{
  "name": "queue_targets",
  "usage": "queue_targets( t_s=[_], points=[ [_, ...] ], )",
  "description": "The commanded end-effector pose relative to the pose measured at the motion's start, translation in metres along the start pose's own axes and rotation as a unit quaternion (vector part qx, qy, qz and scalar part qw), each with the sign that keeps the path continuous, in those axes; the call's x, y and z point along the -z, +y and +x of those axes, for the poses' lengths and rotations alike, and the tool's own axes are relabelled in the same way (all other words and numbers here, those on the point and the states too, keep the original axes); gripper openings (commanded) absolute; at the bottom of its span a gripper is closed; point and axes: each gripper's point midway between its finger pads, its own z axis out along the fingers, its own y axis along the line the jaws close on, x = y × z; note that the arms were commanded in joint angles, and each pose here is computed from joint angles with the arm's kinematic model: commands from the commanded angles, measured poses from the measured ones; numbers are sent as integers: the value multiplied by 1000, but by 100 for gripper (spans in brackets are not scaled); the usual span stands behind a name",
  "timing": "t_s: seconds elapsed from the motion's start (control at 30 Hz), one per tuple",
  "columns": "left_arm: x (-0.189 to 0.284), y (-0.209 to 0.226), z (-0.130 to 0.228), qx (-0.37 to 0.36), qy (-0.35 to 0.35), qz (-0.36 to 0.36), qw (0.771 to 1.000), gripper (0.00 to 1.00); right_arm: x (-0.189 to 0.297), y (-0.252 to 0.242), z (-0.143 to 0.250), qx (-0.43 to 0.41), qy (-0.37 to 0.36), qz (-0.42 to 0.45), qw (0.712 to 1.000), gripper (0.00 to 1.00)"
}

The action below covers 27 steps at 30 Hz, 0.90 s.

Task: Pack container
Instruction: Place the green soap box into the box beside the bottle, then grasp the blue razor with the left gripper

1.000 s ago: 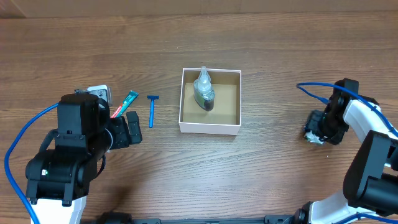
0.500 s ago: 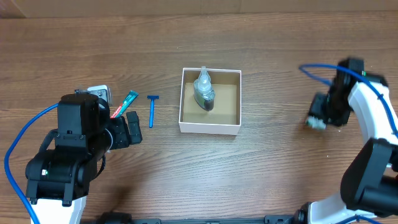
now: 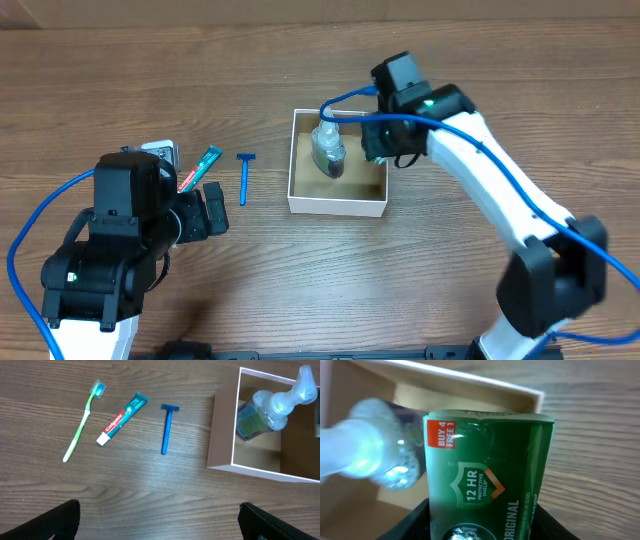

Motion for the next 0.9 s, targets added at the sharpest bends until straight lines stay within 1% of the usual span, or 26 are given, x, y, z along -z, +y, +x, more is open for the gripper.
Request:
queue_targets(
  t_s=[0.0, 0.03, 0.07, 0.1, 0.13, 0.17, 0.23, 0.27, 0.3, 0.33, 0.37, 0.43, 0.5, 0.53, 0.57, 0.6, 0.63, 0.7, 0.73, 0.77, 0.8, 0.87],
  points=[
    [4, 0, -7, 4, -10, -1, 1000, 100, -2, 6, -8, -2, -13, -9, 1000, 27],
    [4, 0, -6, 4, -10, -1, 1000, 100, -2, 7, -11, -2, -19, -11, 1000, 33],
    [4, 0, -6, 4, -10, -1, 1000, 100, -2, 7, -14, -1, -24, -12, 1000, 48],
    [4, 0, -6, 4, -10, -1, 1000, 100, -2, 7, -14, -1, -25, -13, 1000, 60],
    [4, 0, -6, 4, -10, -1, 1000, 100, -2, 8, -15, -1, -27, -13, 1000, 77],
    [4, 0, -6, 4, -10, -1, 1000, 100, -1, 7, -15, -1, -27, -12, 1000, 85],
    [4, 0, -6, 4, -10, -1, 1000, 100, 10, 2, -22, -7, -45, 3, 999, 97],
    [4, 0, -6, 4, -10, -1, 1000, 100, 34, -11, -29, -31, -72, 29, 996, 99],
    [4, 0, -6, 4, -10, -2, 1000, 100, 72, -31, -35, -78, -118, 65, 988, 100],
    [4, 0, -6, 4, -10, -2, 1000, 100, 97, -47, -36, -118, -147, 82, 979, 100],
    [4, 0, -6, 4, -10, -2, 1000, 100, 133, -67, -32, -176, -182, 88, 963, 100],
    [4, 2, -13, 4, -25, -9, 1000, 100, 175, -101, -16, -249, -214, 91, 940, 100],
    [1, -3, -21, -19, -35, -4, 999, 100, 195, -129, 5, -283, -215, 110, 928, 100],
    [-7, -6, -23, -26, -29, -10, 999, 100, 195, -143, 21, -298, -201, 125, 925, 100],
    [-22, -12, -23, -30, -8, -8, 999, 100, 187, -151, 38, -307, -176, 133, 926, 100],
    [-37, -16, -19, -30, 17, -11, 999, 100, 173, -151, 50, -311, -151, 127, 930, 100],
    [-63, -18, -15, -22, 57, -20, 998, 100, 150, -147, 65, -315, -116, 112, 935, 100],
    [-102, -19, -12, -21, 98, -33, 994, 100, 125, -140, 77, -305, -83, 93, 944, 100],
    [-131, -21, -13, -28, 115, -37, 992, 100, 108, -135, 85, -288, -62, 77, 952, 100],
    [-144, -21, -12, -32, 124, -39, 991, 100, 103, -135, 90, -287, -54, 77, 953, 100],
    [-171, -22, -9, -36, 141, -44, 988, 100, 98, -135, 96, -282, -43, 80, 955, 100],
    [-213, -23, 8, -40, 182, -41, 982, 100, 95, -135, 99, -261, -36, 82, 961, 100]
  ],
)
